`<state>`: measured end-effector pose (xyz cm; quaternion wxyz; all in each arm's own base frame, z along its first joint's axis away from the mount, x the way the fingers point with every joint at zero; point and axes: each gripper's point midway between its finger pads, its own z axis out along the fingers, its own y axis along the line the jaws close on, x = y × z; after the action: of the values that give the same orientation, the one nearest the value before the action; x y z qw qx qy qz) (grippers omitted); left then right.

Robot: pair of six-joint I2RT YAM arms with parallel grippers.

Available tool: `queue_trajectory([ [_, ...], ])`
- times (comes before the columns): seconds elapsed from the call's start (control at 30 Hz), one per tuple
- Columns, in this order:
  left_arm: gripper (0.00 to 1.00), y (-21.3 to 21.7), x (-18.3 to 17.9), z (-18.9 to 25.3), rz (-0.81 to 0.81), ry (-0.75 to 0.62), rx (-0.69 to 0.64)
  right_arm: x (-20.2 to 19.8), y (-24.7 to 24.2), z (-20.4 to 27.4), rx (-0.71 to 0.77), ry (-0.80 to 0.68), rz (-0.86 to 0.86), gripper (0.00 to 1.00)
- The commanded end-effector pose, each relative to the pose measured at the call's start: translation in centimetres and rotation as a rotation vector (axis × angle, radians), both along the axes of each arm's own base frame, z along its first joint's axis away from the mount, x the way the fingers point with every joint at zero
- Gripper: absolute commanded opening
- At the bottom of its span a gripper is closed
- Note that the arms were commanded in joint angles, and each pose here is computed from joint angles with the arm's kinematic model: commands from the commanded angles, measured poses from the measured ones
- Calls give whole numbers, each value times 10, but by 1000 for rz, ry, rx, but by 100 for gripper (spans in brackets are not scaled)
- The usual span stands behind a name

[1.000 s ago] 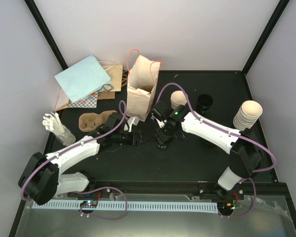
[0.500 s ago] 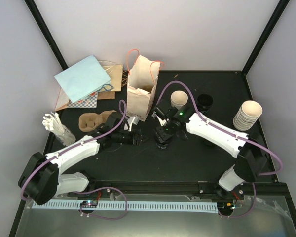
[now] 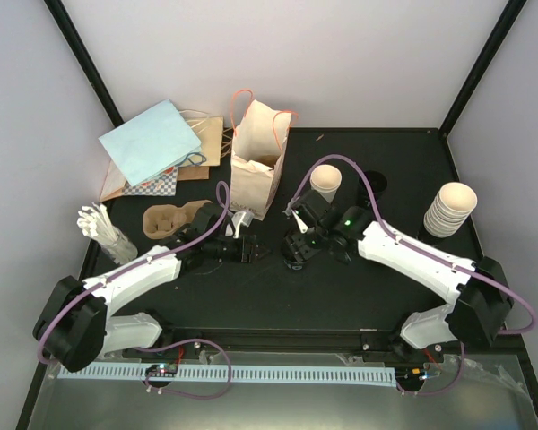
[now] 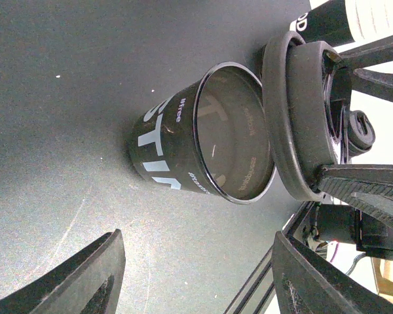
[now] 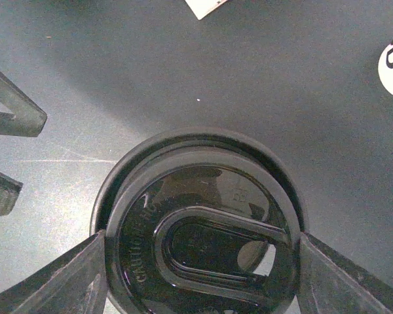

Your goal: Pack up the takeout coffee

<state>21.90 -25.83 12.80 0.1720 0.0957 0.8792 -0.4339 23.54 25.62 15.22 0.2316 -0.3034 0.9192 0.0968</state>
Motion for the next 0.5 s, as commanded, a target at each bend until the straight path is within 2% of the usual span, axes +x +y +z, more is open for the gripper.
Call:
queue_trajectory([
  [0.0, 64, -11, 12, 22, -6, -50, -44, 12, 3, 7, 48, -81, -25, 74],
  [0.1, 64, -13, 14, 21, -7, -45, -47, 10, 3, 1, 56, -64, -37, 74],
  [0.27, 52, -16, 16, 20, -14, -45, -55, 7, 5, -2, 76, -46, -41, 74],
  [0.47, 49, -20, 18, 11, -18, -22, -54, 9, 3, -6, 38, -51, -27, 73],
])
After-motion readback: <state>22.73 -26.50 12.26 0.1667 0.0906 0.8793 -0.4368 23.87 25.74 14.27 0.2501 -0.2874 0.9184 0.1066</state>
